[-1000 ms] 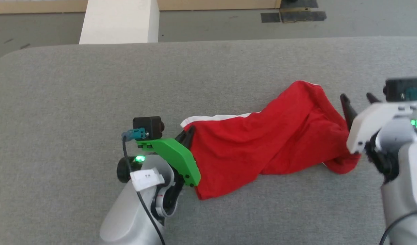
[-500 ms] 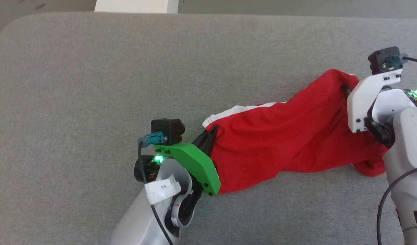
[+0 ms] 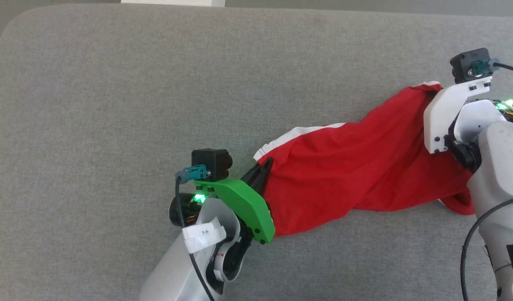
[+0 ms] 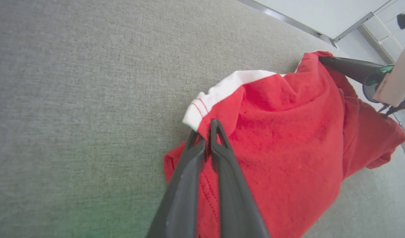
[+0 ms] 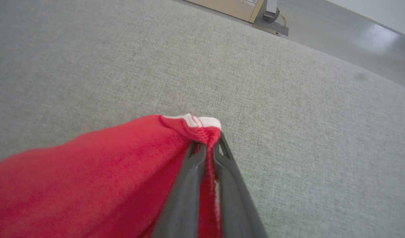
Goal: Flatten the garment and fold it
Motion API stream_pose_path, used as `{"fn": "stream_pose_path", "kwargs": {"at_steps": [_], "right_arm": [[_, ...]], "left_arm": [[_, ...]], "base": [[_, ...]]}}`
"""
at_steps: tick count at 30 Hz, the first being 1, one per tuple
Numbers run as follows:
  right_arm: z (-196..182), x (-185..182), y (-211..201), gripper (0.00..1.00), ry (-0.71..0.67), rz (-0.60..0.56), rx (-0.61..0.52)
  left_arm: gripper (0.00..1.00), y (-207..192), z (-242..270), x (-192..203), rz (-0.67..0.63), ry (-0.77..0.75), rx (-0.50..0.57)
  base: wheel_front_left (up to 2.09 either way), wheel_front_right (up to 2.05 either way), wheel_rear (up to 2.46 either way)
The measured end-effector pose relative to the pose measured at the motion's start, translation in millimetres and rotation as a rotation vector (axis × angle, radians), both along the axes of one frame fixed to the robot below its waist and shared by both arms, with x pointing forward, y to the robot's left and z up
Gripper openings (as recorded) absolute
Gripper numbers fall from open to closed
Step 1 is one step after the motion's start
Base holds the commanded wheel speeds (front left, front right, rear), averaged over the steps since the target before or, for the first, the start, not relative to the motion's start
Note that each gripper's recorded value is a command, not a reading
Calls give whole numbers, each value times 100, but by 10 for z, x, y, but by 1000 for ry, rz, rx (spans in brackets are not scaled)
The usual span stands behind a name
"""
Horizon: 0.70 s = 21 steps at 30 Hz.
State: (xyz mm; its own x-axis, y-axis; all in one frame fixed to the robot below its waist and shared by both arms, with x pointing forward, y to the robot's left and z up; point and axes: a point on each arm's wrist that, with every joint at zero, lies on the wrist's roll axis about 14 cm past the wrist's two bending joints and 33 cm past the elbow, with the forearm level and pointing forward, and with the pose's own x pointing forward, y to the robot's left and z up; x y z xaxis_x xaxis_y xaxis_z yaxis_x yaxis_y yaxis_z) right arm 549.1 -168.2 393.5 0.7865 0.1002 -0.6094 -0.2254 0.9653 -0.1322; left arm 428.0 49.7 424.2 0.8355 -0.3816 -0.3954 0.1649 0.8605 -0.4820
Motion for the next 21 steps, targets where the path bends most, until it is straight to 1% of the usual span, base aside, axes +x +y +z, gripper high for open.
{"fn": "stream_pose_path", "kwargs": {"at_steps": [5, 8, 10, 11, 14, 15, 17, 21], "right_arm": [[240, 7, 95, 0, -73, 3, 72], [488, 10, 166, 0, -128, 2, 140], [715, 14, 207, 0, -172, -7, 211], [822, 15, 231, 0, -189, -10, 246], [1202, 0, 322, 0, -220, -23, 402], [1311, 0, 340, 0, -227, -20, 432], [1602, 10, 357, 0, -252, -2, 470], [2087, 74, 283, 0, -293, -1, 531]], "left_arm": [[0, 30, 176, 38, 31, -47, -48], [0, 101, 368, 92, 56, -100, -83], [0, 202, 560, 173, 85, -152, -110], [0, 242, 654, 220, 85, -182, -98], [0, 437, 1121, 450, 100, -314, -71], [0, 482, 1250, 508, 100, -348, -62], [0, 555, 1562, 644, 97, -413, -52], [0, 636, 1996, 919, 89, -482, -12]], "base": [[0, 0, 0], [0, 0, 0], [0, 0, 0], [0, 0, 0], [0, 0, 0], [0, 0, 0], [0, 0, 0], [0, 0, 0]]}}
